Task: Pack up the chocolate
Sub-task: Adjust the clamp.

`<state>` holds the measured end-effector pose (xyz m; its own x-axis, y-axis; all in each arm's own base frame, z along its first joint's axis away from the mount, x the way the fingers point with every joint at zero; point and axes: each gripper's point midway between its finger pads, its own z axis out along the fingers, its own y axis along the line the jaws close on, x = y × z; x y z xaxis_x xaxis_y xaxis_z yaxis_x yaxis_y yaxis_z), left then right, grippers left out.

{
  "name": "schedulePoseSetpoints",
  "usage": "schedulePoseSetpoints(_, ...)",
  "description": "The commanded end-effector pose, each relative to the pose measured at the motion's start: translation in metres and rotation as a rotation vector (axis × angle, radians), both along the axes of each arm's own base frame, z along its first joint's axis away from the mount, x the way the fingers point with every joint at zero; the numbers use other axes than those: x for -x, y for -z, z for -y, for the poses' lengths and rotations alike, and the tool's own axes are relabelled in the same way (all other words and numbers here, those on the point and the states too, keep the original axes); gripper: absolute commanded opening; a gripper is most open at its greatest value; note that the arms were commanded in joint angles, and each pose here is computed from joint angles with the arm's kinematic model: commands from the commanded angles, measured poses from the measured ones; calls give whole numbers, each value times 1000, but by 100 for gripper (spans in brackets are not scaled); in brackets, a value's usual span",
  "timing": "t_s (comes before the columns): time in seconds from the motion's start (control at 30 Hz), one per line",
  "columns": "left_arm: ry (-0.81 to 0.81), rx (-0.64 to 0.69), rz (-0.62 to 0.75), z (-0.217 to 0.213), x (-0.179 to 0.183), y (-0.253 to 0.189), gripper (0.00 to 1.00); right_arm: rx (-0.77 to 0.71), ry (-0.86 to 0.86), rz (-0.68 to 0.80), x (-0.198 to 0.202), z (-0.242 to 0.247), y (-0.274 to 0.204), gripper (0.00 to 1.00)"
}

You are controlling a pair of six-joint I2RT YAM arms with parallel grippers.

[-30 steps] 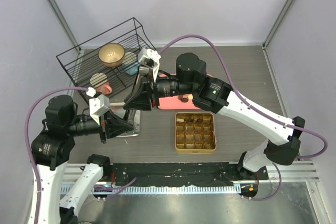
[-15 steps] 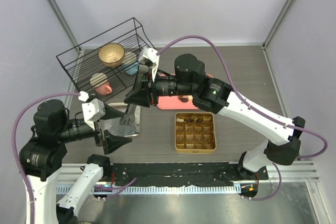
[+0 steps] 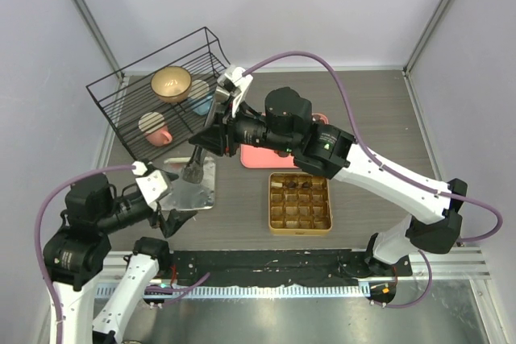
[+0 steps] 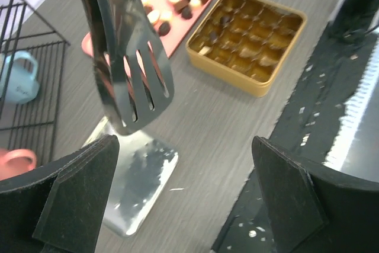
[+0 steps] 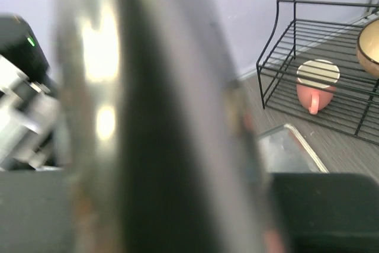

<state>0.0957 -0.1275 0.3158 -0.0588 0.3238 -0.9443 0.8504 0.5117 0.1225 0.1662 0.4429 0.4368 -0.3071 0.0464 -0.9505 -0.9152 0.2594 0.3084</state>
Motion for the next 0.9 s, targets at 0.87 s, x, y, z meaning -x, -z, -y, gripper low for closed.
schedulePoseSetpoints(0.87, -109, -127, 287, -21, -45, -10, 66, -220, 194, -243, -7, -29, -26, 1)
